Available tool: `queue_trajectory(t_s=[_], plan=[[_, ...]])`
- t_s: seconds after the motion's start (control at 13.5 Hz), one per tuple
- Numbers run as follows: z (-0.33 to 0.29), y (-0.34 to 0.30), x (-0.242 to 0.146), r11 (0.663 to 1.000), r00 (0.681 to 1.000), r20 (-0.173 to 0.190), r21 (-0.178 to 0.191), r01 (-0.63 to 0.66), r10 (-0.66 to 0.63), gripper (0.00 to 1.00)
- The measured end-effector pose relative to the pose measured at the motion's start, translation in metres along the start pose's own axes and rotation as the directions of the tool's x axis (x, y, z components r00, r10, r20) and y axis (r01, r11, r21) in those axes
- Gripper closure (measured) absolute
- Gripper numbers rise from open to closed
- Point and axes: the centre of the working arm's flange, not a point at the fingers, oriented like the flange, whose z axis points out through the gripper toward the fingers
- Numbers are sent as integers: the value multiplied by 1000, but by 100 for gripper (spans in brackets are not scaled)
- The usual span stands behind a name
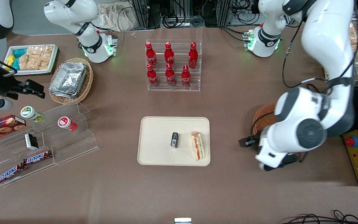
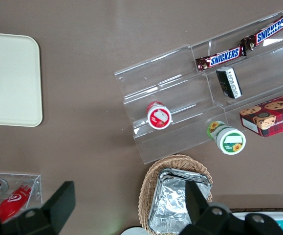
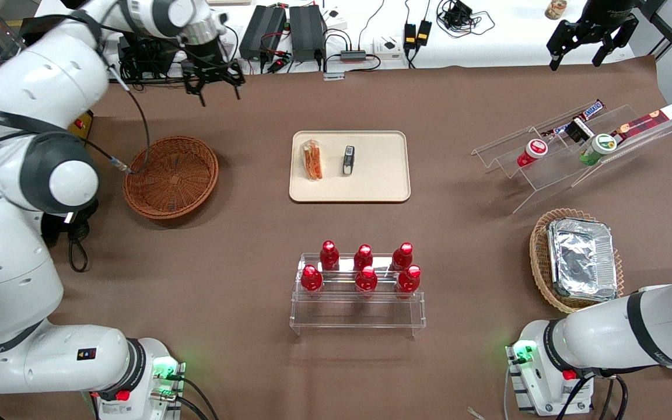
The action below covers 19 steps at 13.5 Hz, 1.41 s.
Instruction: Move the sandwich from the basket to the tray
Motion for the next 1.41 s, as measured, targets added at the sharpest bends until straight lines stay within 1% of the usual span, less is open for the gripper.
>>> queue_trajectory(t_s=[0.15,0.22,0.37,0.52,0.59,0.74,0.89,0.96,1.11,1.26,1.41], plan=[[-21,-53,-2,998,999,-6,25,-54,54,0],[-28,-82,-5,995,996,-2,35,-91,91,0],[-41,-139,-12,988,988,13,29,-153,153,0],[-50,-184,-21,979,980,16,31,-201,201,0],[-51,-195,-26,975,976,13,36,-218,217,0],[-47,-193,-38,970,971,-2,55,-238,238,0],[-40,-191,-47,960,963,-13,86,-267,269,0],[-39,-196,-50,954,957,-22,93,-284,288,0],[-37,-215,-56,947,947,-54,83,-311,316,0],[-30,-228,-66,944,941,-86,88,-319,326,0],[-27,-228,-74,940,935,-105,93,-329,338,0]])
